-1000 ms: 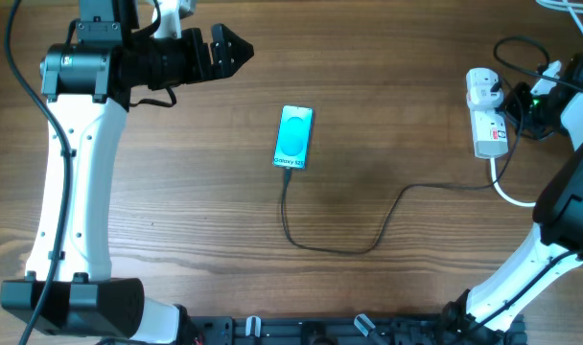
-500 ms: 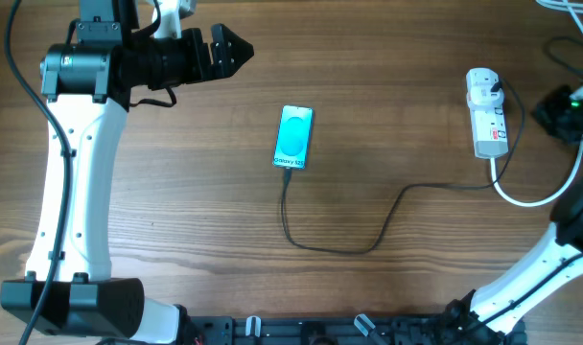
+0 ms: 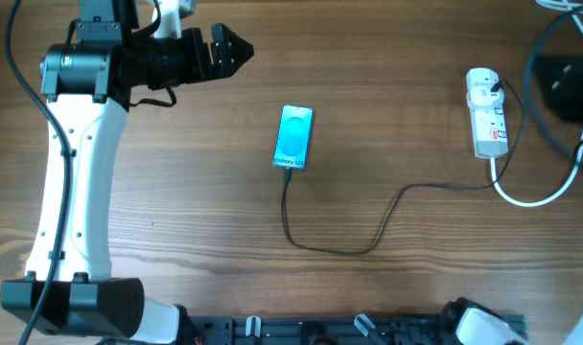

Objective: Plug charger to phone and switch on socket

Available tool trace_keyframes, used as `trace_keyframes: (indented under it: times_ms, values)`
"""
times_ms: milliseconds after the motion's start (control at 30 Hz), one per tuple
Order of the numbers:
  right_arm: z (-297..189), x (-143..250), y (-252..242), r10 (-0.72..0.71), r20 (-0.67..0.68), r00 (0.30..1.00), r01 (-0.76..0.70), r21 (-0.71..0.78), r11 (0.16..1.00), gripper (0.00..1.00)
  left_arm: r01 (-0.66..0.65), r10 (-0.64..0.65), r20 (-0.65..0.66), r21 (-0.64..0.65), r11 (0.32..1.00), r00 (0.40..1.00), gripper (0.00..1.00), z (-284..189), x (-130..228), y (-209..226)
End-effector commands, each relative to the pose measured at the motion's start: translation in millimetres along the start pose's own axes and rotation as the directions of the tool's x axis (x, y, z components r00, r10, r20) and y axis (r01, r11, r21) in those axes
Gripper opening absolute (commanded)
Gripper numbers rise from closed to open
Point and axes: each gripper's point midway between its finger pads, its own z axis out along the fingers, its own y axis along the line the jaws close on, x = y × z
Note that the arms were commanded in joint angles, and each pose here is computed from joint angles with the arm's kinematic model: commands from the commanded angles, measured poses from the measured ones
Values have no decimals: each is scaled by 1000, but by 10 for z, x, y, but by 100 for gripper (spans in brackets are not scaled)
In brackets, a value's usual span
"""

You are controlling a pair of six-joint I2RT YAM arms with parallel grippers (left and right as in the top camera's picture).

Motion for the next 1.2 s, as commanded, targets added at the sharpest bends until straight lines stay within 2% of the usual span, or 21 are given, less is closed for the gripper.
trace_keyframes:
  times_ms: [0, 67, 100, 133, 167, 267, 567, 700, 767, 867, 1033, 1167]
  values:
    - [-147, 219, 250, -48, -43, 998, 48, -2, 999, 36, -17, 17, 4, 6, 1000, 1000, 100, -20, 1, -28]
    - [-244, 393, 323, -50, -86, 995, 50, 3, 999, 43, -17, 17, 4, 6, 1000, 1000, 100, -20, 1, -28]
    - [-273, 459, 329, -53, -106, 993, 54, 10, 998, 52, -17, 17, 4, 6, 1000, 1000, 100, -20, 1, -28]
    - [-291, 506, 253, -32, -123, 992, 39, 60, 997, 81, -17, 17, 4, 6, 1000, 1000, 100, -20, 1, -28]
    - [-300, 536, 187, 6, -133, 991, 8, 102, 995, 100, -17, 17, 4, 6, 1000, 1000, 100, -20, 1, -28]
    - [-267, 558, 16, 48, -151, 987, -20, 180, 983, 100, -17, 17, 4, 6, 1000, 1000, 100, -20, 1, -28]
    - [-53, 659, -279, 112, -240, 964, -52, 241, 969, 100, -17, 17, 4, 6, 1000, 1000, 100, -20, 1, -28]
    - [-35, 440, -284, -63, -75, 995, 81, 278, 957, 100, -17, 17, 4, 6, 1000, 1000, 100, -20, 1, -28]
    - [9, 487, -243, -147, 13, 989, 136, 302, 944, 100, -17, 17, 4, 6, 1000, 1000, 100, -20, 1, -28]
    - [84, 779, -343, -136, 174, 975, 64, 370, 927, 100, -17, 17, 4, 6, 1000, 1000, 100, -20, 1, -28]
    - [246, 1245, -245, -254, 405, 878, 142, 287, 947, 100, -17, 17, 4, 6, 1000, 1000, 100, -20, 1, -28]
    - [239, 1569, -316, -280, 509, 814, 159, 267, 950, 100, -17, 17, 4, 6, 1000, 1000, 100, -20, 1, -28]
